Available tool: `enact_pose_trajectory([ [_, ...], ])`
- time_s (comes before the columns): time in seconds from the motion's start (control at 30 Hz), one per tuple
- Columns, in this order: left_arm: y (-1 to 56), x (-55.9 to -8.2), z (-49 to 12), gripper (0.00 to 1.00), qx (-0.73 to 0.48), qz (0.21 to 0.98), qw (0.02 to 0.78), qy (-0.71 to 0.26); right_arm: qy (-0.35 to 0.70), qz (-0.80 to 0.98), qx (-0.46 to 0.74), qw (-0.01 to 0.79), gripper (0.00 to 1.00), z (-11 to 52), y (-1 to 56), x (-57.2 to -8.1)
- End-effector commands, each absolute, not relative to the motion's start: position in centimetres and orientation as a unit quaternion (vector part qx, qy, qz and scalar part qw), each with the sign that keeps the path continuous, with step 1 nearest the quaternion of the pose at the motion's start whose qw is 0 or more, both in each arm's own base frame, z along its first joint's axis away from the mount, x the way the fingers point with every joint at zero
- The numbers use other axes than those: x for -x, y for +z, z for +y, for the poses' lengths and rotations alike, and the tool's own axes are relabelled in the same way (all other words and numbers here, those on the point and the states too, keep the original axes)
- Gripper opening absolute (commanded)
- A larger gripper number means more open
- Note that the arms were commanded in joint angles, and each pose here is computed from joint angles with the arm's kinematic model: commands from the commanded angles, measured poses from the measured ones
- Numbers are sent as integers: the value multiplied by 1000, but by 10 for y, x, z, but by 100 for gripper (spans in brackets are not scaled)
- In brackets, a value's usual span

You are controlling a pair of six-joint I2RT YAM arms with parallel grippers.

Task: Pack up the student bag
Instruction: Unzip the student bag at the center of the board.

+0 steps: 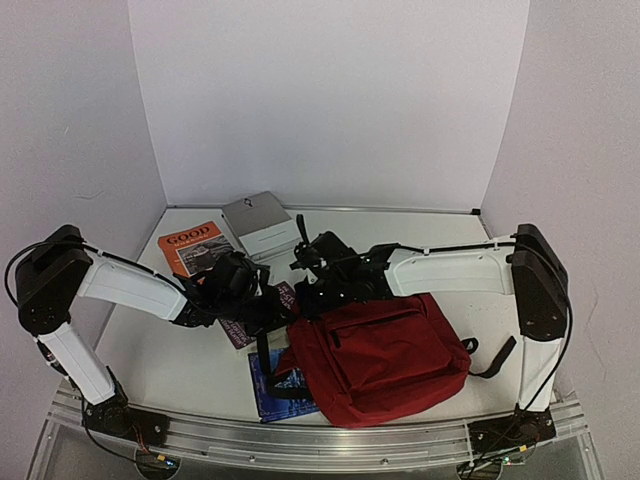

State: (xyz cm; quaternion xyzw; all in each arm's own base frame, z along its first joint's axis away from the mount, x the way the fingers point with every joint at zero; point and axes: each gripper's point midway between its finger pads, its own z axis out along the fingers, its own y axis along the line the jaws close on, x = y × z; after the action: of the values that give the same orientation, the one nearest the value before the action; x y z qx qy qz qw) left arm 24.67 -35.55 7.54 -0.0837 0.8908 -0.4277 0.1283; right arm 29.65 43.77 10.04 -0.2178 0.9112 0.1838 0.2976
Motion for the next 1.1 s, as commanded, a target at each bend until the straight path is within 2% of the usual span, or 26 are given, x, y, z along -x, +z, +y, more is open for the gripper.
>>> enact_pose_trajectory([
  [0.0, 66, -225, -347, 0, 64, 904, 104, -409, 197, 883, 145, 401, 0, 438, 165, -353],
  [0.27, 61, -219, -344, 0, 60, 910, 96, -399, 248, 865, 147, 411, 0, 455, 188, -362],
  [0.47, 64, -216, -334, 0, 66, 912, 104, -391, 230, 866, 123, 427, 0, 431, 189, -388],
  [0.57, 64, -213, -328, 0, 67, 913, 108, -388, 255, 856, 138, 428, 0, 427, 197, -395],
  [0.83, 81, -218, -332, 0, 36, 911, 130, -391, 390, 797, 296, 354, 0, 467, 214, -331],
  [0.93, 87, -223, -332, 1, 38, 912, 139, -385, 393, 798, 294, 349, 0, 459, 208, -313],
  [1.07, 87, -226, -328, 10, 46, 912, 152, -378, 407, 797, 274, 353, 0, 445, 210, -293],
])
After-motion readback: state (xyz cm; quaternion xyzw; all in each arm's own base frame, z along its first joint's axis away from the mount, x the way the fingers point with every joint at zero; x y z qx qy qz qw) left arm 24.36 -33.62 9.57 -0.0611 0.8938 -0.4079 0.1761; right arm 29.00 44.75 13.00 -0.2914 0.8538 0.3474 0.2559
